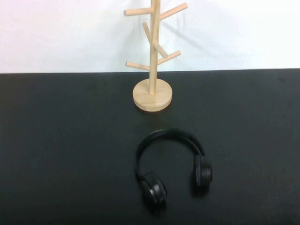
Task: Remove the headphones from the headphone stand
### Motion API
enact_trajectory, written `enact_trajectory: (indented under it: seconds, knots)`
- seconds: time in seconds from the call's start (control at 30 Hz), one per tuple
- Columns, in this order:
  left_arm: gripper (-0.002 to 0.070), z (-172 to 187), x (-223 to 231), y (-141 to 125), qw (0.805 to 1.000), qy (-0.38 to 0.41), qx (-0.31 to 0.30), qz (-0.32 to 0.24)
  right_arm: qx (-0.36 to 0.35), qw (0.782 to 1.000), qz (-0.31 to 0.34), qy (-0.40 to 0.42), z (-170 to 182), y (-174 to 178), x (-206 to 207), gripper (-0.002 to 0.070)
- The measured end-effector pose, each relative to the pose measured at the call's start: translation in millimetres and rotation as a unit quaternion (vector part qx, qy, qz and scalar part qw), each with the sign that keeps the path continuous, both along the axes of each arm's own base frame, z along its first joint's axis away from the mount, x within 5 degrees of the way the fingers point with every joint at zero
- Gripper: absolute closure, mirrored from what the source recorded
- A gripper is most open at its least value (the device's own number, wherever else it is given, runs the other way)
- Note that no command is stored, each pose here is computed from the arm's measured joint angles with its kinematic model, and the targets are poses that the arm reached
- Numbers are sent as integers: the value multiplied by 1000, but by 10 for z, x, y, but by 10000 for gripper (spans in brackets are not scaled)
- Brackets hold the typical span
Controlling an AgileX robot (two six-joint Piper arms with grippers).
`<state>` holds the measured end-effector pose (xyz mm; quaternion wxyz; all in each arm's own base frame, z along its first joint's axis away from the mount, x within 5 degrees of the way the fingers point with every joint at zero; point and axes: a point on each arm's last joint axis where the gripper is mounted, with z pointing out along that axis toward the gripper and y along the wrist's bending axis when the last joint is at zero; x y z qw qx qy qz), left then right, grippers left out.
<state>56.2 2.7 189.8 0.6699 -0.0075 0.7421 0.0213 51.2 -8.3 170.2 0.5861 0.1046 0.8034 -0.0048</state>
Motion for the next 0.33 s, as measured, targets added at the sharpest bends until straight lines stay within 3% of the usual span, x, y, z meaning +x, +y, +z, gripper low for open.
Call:
enact_trajectory:
  seconds: [0.17, 0.33]
  knots:
    - [678, -153, -30, 6, 996, 84, -7, 4, 0, 1000, 0, 0, 0, 0, 0, 684]
    - [678, -162, -32, 3, 996, 89, -7, 0, 0, 1000, 0, 0, 0, 0, 0, 684]
